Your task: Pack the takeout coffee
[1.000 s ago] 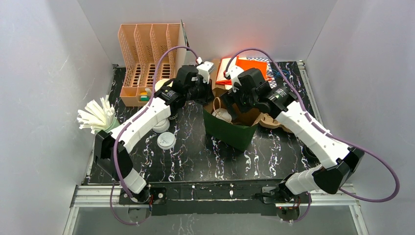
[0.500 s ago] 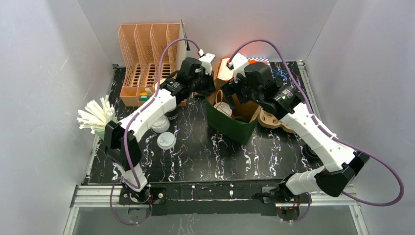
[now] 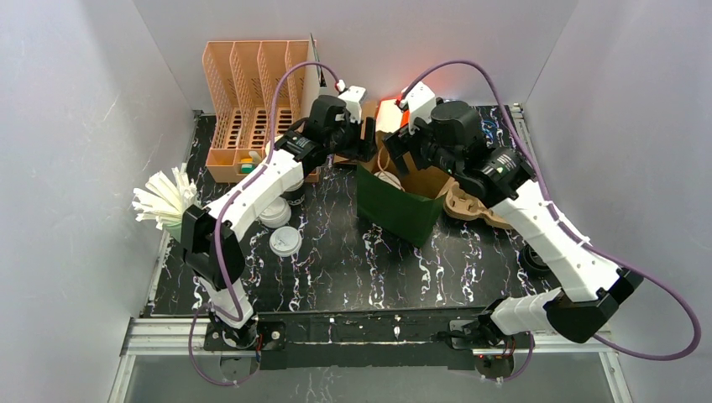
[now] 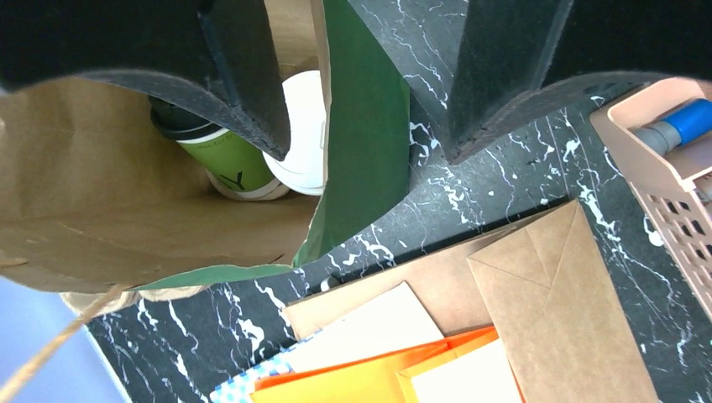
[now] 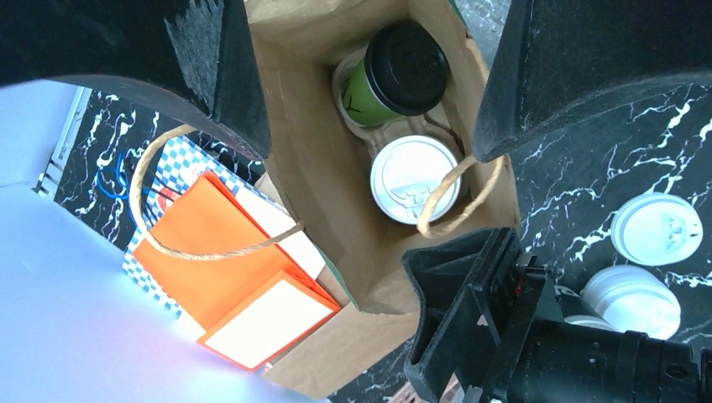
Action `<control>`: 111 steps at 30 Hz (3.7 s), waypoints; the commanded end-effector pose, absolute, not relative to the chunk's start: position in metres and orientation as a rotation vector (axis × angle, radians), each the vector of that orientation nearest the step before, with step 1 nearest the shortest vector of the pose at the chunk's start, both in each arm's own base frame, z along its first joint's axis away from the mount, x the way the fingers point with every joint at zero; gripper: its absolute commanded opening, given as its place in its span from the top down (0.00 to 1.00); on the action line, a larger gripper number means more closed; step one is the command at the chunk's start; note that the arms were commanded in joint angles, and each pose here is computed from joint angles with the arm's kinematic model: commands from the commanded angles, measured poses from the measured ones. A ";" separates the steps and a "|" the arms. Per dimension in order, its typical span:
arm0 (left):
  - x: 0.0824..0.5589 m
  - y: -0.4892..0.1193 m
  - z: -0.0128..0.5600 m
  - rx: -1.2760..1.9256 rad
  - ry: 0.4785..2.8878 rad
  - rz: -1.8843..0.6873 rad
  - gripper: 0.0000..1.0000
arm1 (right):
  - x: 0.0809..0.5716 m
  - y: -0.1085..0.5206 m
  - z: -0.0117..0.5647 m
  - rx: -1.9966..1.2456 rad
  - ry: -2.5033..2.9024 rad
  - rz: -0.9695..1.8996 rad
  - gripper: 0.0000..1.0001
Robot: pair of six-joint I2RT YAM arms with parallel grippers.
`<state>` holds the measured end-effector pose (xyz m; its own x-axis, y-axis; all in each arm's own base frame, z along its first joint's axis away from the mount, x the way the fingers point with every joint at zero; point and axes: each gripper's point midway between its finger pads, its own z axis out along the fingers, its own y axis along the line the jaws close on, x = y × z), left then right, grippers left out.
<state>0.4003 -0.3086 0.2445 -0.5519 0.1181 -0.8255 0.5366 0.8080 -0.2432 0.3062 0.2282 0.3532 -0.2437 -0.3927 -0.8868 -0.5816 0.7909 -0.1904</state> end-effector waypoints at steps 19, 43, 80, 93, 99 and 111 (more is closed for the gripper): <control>0.296 -0.060 0.385 -0.276 2.007 0.267 0.09 | 0.282 0.223 0.424 -0.598 1.679 0.388 0.02; 0.318 0.138 0.286 -0.899 2.007 0.827 0.02 | 0.248 0.266 0.351 -0.583 2.101 0.716 0.07; 0.332 0.149 0.297 -1.115 1.846 0.781 1.00 | 0.257 0.285 0.331 -0.692 2.161 0.718 0.07; 0.299 0.129 0.431 -1.211 1.384 0.283 1.00 | 0.257 0.289 0.332 -0.690 2.142 0.748 0.07; 0.253 0.106 0.526 -1.108 0.971 -0.143 1.00 | 0.259 0.291 0.340 -0.684 2.118 0.755 0.08; 0.265 0.021 0.592 -0.789 1.045 -0.632 1.00 | 0.267 0.284 0.378 -0.616 1.966 0.742 0.06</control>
<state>0.2229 0.0682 0.5907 0.5860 -0.6439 -0.4920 -0.0727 0.5629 -0.8233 0.2609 0.2904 0.3296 -0.5714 -0.2247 -0.7893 -0.6619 0.6948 0.2814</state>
